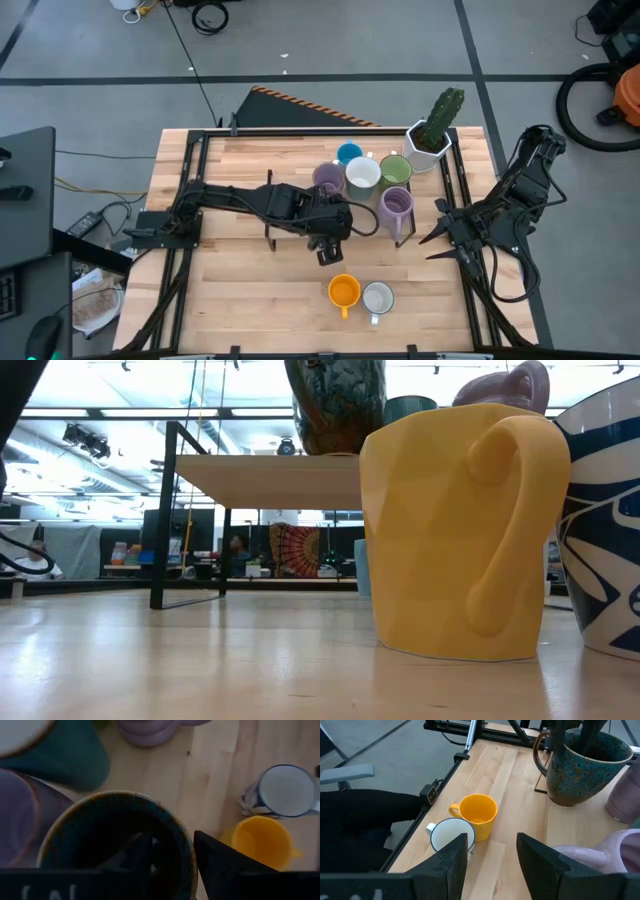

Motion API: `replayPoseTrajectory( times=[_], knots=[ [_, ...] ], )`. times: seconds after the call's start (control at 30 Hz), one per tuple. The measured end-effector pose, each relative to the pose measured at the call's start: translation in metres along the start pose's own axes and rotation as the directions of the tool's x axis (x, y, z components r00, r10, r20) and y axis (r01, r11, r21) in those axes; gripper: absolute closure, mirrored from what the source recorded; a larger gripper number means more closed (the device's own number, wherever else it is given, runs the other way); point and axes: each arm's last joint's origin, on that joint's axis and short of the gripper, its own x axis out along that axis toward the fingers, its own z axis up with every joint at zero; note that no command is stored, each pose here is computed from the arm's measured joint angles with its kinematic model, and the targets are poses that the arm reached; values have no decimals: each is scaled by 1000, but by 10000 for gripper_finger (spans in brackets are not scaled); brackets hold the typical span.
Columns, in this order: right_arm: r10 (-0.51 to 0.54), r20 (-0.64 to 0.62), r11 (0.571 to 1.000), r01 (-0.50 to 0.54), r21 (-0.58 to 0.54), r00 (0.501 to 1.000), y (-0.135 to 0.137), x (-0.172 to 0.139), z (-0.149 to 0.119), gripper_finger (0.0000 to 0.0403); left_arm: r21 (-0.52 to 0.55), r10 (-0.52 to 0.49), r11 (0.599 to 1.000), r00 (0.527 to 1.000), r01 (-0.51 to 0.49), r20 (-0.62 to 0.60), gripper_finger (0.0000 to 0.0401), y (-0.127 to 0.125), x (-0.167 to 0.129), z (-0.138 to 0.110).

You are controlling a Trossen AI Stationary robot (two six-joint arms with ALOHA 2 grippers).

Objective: Place coffee mugs
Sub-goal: Put the patterned dark blue mug on the shelf

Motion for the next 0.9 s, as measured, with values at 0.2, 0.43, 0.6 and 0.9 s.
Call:
replayPoseTrajectory(
  times=[0.2,0.43,0.6,0.9],
  knots=[
    [0,0,1000,0,0,1000,0,0,0,227,65,60,996,996,-64,63,249,-6,-6,0],
    [0,0,1000,0,0,1000,0,0,0,227,89,20,995,980,-38,196,248,-13,-30,6],
    [6,-3,1000,-6,3,1000,0,0,0,227,11,-16,1000,980,14,199,248,-13,-57,-2],
    [6,-2,1000,-6,3,1000,0,0,0,227,-67,80,994,991,-87,-108,248,-16,-71,-46]
  ],
)
